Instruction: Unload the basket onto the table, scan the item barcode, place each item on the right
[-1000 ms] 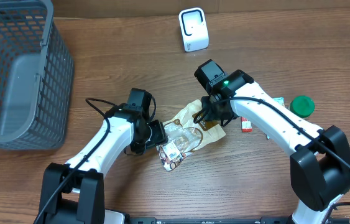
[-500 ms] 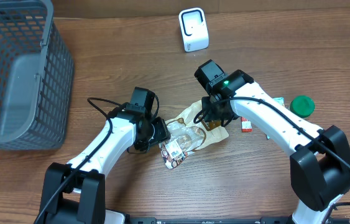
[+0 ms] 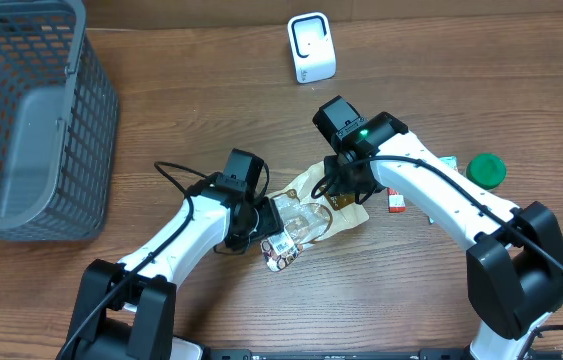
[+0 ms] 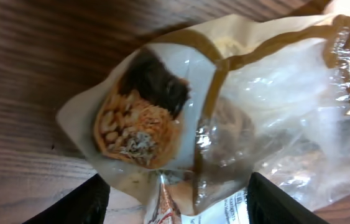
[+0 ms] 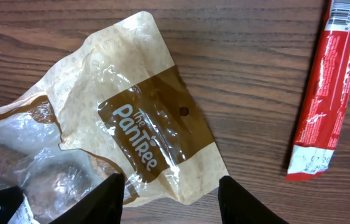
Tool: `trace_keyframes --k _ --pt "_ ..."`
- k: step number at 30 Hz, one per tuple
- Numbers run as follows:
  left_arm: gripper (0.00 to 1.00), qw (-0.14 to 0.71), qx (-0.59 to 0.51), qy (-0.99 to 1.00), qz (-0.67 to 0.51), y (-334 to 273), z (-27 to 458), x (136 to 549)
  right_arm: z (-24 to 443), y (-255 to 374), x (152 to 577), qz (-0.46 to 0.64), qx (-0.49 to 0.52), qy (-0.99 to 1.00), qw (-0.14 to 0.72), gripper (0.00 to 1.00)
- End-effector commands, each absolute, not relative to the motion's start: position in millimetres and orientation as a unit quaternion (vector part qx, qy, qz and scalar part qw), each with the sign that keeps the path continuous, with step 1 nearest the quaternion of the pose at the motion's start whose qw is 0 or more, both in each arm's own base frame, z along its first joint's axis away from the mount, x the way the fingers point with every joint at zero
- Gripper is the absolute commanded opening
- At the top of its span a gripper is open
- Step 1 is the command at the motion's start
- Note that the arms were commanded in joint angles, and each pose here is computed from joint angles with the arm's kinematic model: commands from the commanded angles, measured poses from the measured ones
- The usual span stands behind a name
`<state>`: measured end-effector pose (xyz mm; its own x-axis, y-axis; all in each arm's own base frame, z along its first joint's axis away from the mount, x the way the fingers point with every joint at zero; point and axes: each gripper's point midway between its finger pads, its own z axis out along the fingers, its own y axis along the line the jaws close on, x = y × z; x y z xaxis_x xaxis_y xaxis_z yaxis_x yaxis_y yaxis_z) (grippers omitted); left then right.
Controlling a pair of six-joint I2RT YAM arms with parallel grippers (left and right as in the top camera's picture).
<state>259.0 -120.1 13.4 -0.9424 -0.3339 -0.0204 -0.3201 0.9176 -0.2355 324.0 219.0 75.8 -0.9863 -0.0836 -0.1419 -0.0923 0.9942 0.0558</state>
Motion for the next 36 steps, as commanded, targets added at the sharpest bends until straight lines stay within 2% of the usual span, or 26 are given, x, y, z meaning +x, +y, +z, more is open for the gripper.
trace_keyframes --k 1,4,9,15,19,23,26,34,35,36 --pt "0.6 0.043 -0.181 0.976 -0.111 -119 12 263 84 221 327 0.042 -0.046 0.995 0.079 0.5" --pt "0.59 0.069 -0.179 0.974 -0.123 -122 15 277 84 221 327 0.042 -0.046 0.995 0.079 0.56" --pt "0.54 0.119 -0.181 0.97 -0.111 -117 19 298 83 222 325 0.046 -0.046 0.995 0.074 0.57" --pt "0.54 0.148 -0.183 0.967 -0.095 -110 21 309 83 221 324 0.043 -0.047 0.995 0.071 0.61" --pt "0.55 0.136 -0.151 0.973 -0.108 -117 21 304 83 220 322 0.041 -0.046 0.996 0.067 0.67" --pt "0.62 0.103 -0.135 0.978 -0.124 -124 18 290 80 221 316 0.045 -0.077 0.995 0.052 0.79" --pt "0.66 0.082 -0.134 0.98 -0.124 -124 16 281 76 227 311 0.06 -0.086 0.994 0.037 0.8" --pt "0.64 0.063 -0.123 0.981 -0.132 -127 15 272 48 228 306 0.05 -0.085 0.995 -0.003 0.82" --pt "0.63 0.063 -0.123 0.982 -0.132 -127 15 272 44 228 305 0.049 -0.084 0.995 -0.009 0.84" --pt "0.63 0.062 -0.124 0.982 -0.132 -127 15 272 38 227 304 0.045 -0.084 0.995 -0.015 0.9"
